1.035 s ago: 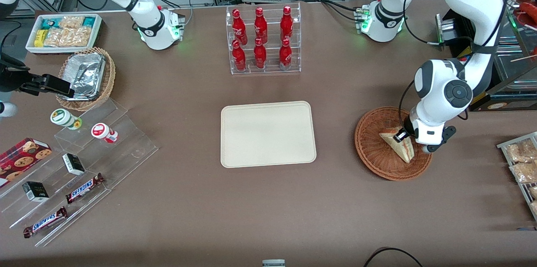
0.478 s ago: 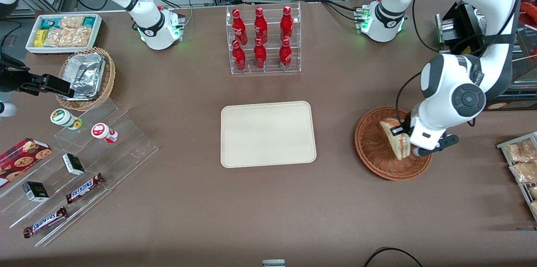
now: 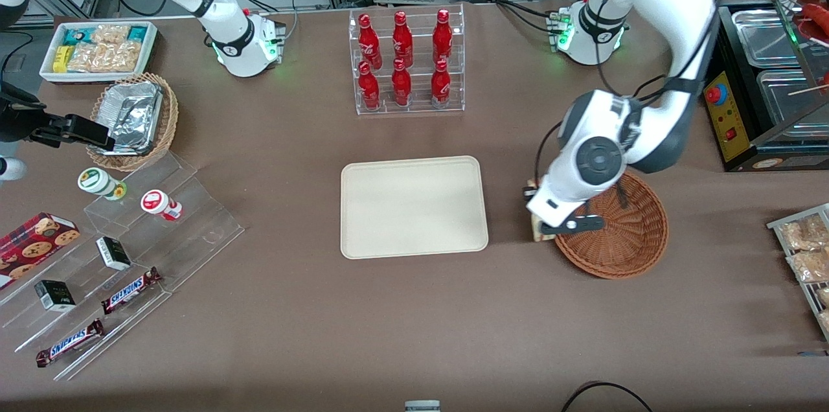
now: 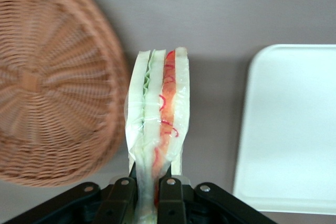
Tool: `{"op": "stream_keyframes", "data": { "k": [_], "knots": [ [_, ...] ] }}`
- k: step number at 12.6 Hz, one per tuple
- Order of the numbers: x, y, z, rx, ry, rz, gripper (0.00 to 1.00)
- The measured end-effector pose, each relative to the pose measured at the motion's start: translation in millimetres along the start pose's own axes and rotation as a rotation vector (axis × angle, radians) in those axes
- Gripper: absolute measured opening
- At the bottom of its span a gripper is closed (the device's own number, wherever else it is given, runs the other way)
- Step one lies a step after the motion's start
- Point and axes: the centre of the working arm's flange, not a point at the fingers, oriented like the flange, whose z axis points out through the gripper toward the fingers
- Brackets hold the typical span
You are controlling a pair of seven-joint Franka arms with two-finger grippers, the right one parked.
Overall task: Place sandwich from basket to tray
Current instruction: 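Lift the sandwich and carry it with the left gripper over the tray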
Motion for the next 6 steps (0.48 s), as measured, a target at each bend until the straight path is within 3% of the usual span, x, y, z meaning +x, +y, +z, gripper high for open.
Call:
{"op": "stream_keyframes", "data": {
  "k": [6],
  "knots": [
    [-23.2,147.4,22.5,-0.020,0.030,-0.029,0.15]
  ]
}}
